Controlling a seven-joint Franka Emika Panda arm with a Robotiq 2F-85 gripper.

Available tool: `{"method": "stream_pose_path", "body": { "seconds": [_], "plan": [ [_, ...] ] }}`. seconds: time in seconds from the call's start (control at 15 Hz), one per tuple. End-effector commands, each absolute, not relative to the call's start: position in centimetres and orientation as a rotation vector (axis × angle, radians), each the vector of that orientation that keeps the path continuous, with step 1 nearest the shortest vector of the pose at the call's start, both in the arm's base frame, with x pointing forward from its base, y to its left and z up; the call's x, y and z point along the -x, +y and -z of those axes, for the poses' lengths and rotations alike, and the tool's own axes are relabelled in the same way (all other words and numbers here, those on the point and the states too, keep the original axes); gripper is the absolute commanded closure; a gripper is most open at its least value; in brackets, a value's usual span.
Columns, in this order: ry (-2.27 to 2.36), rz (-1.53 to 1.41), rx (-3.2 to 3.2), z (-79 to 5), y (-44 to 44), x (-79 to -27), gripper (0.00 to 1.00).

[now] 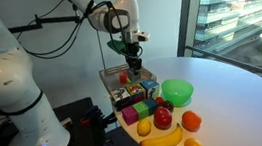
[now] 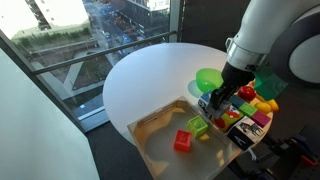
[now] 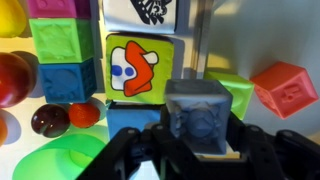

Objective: Put the grey block on the wooden tray

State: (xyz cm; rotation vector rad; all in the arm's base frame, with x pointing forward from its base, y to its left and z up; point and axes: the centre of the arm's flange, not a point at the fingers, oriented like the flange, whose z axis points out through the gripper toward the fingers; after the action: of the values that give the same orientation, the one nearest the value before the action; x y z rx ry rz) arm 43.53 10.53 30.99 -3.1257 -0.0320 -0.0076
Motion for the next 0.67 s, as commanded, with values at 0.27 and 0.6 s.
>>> {"method": "stream_pose_path", "body": {
  "seconds": [0.27, 0.6],
  "plan": [
    [0.018, -0.009, 3.096, -29.2, 15.5, -48.7, 0.72],
    [0.077, 0.059, 3.082, -28.4, 17.1, -51.5, 0.72]
  ]
}}
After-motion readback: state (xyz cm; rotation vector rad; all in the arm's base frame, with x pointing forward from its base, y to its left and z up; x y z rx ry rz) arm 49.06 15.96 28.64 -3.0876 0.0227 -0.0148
